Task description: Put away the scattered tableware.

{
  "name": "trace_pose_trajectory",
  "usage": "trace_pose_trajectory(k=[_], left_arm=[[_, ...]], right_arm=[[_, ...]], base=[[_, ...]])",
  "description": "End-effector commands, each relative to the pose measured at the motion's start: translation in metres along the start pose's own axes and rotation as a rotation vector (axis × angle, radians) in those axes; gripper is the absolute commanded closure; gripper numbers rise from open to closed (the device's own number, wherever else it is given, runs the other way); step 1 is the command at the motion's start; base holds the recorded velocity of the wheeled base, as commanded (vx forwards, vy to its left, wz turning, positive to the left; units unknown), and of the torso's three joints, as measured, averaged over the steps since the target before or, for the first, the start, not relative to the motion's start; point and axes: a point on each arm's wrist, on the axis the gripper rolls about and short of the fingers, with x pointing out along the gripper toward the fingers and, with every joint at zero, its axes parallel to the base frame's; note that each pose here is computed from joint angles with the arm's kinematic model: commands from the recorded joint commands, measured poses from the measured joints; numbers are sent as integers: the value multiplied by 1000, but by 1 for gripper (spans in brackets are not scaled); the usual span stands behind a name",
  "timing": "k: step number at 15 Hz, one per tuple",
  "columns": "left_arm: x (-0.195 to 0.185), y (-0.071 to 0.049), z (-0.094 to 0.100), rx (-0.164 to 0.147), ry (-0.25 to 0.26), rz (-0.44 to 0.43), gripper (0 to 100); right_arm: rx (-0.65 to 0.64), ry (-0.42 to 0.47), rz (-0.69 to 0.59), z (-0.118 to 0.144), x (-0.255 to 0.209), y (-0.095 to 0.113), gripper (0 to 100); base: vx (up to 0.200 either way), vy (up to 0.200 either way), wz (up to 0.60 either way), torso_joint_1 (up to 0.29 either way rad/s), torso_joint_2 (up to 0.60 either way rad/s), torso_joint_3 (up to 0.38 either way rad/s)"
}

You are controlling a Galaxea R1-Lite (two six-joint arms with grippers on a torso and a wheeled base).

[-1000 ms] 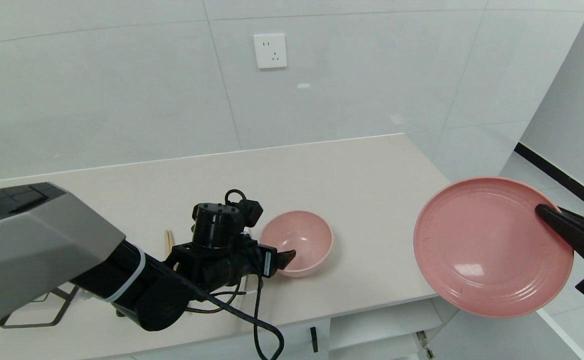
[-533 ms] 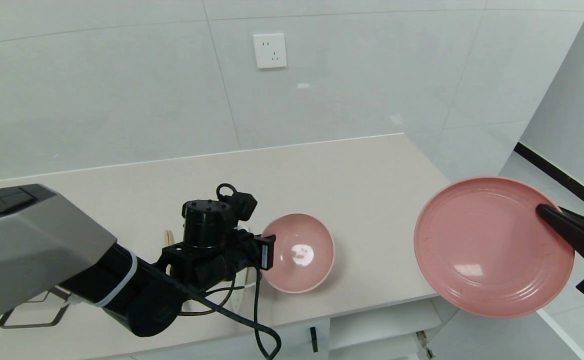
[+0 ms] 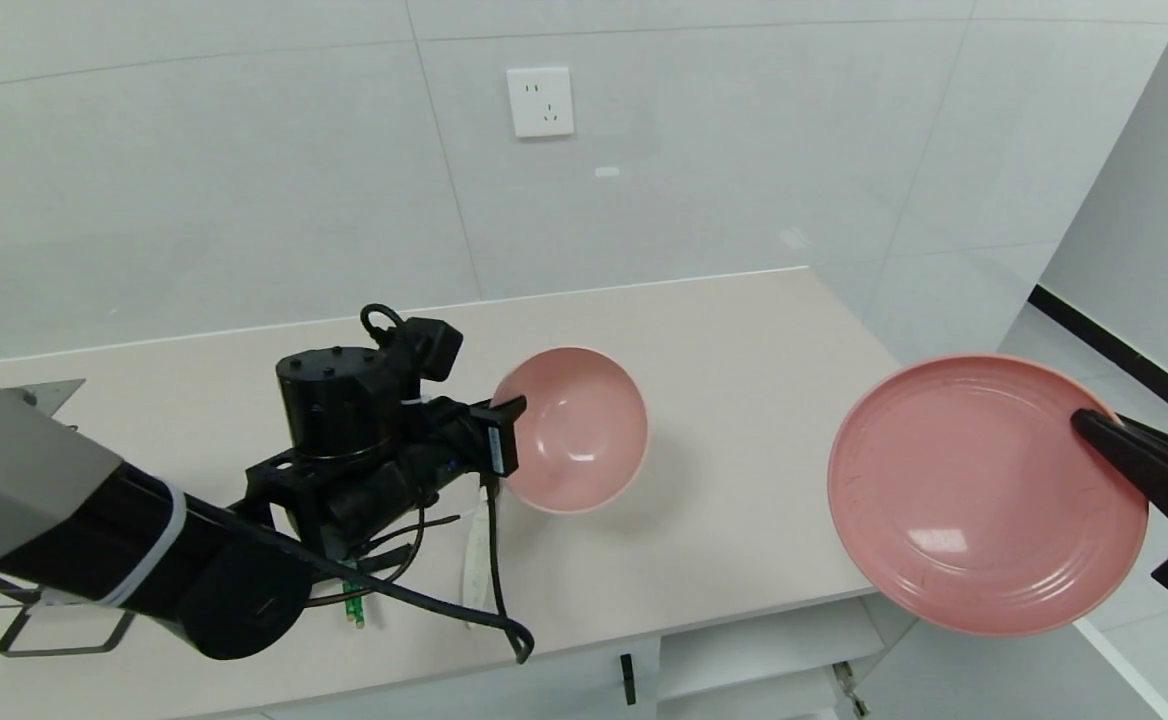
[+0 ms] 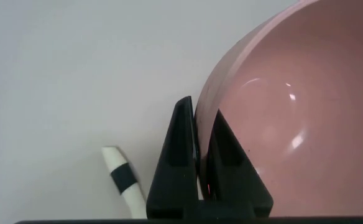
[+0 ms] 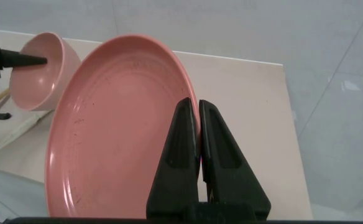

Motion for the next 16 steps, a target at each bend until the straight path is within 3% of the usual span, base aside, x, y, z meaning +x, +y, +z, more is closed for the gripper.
trace_pose_trajectory(k=[1, 5, 8, 11, 15, 16], left_arm=[[-22, 4, 14, 13, -42, 15, 100], [-69, 1, 25, 11, -86, 15, 100], [-90, 7, 28, 4, -108, 41, 100], [-114, 12, 11, -5, -77, 64, 100], [-139, 9, 9, -1, -144, 61, 100], [-144, 9, 6, -3, -137, 41, 100]], right_arm=[[0, 1, 1, 0, 0, 0, 100], [-3, -8, 1, 2, 0, 0, 100], [-4, -10, 0, 2, 0, 0, 100], [-22, -65, -2, 13, -3, 1, 100], [36, -94, 0, 19, -7, 2, 100], [54, -102, 0, 20, -8, 2, 100]], base=[[0, 0, 0, 0, 0, 0], [0, 0, 0, 0, 0, 0], [0, 0, 0, 0, 0, 0], [0, 0, 0, 0, 0, 0], [0, 0, 0, 0, 0, 0], [0, 0, 0, 0, 0, 0]])
